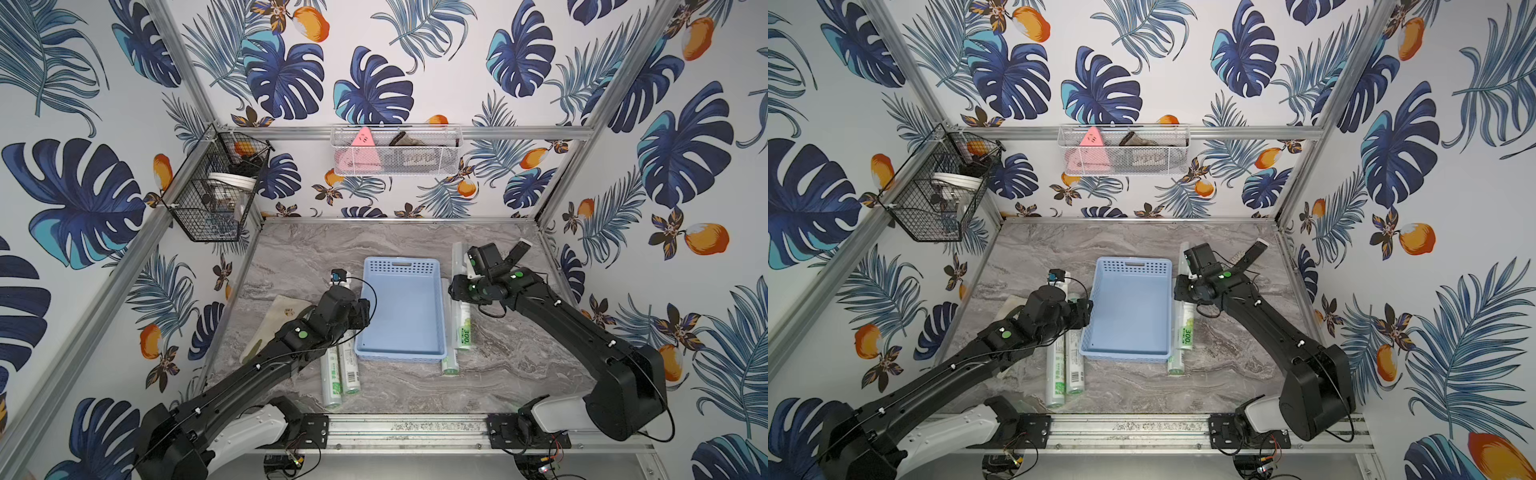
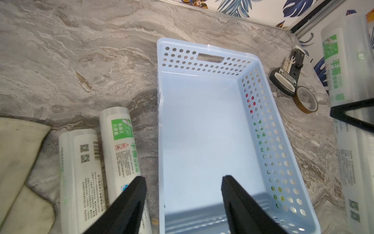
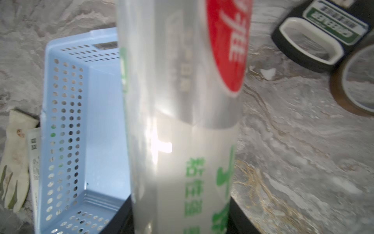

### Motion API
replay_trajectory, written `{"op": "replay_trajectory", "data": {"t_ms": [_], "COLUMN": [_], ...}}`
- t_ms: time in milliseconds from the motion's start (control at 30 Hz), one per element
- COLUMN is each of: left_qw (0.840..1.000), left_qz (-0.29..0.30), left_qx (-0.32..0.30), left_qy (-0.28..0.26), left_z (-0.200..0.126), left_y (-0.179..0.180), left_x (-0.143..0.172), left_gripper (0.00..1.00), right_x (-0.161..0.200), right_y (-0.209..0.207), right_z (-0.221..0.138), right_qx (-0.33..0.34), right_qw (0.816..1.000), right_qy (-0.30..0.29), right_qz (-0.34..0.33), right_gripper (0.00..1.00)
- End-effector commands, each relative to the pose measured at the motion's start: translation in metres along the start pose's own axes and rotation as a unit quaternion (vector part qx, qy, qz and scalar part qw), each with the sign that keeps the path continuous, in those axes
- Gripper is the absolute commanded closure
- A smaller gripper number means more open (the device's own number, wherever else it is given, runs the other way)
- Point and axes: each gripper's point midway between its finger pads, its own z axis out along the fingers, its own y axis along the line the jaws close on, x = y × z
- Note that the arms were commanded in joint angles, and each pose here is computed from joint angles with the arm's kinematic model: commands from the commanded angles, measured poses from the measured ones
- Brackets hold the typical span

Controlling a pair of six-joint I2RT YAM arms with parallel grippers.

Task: Put the plastic wrap into the basket
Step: Place the plastic wrap in the basket.

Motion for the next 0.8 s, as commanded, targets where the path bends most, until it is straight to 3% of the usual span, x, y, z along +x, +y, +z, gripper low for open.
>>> {"op": "replay_trajectory", "data": {"t_ms": [0,300,767], "left_qw": [0.998,0.993,0.993], "left_qz": [-0.023,-0.077,-0.074], "left_qx": [-0.022,0.000,-0.022], "left_qy": [-0.052,-0.089,-0.093], "left_z": [-0.007,-0.003,-0.005], "left_y": [0.011,0.008,0.012], "left_x": [-0.015,-0.022,-0.029], "left_gripper": [0.25,0.03,0.01], "right_x": [-0.010,0.002,0.034], "right_y": [0.033,0.056,0.047], "right_z": [0.004,0.039,0.090], "right_qx": [-0.019,0.021,0.127], "right_qw": [1.000,1.000,0.989], "right_qy": [-0.017,0.005,0.071], "right_qz": [0.006,0.009,-0.020], "right_gripper": [0.64,0.65,0.65]}}
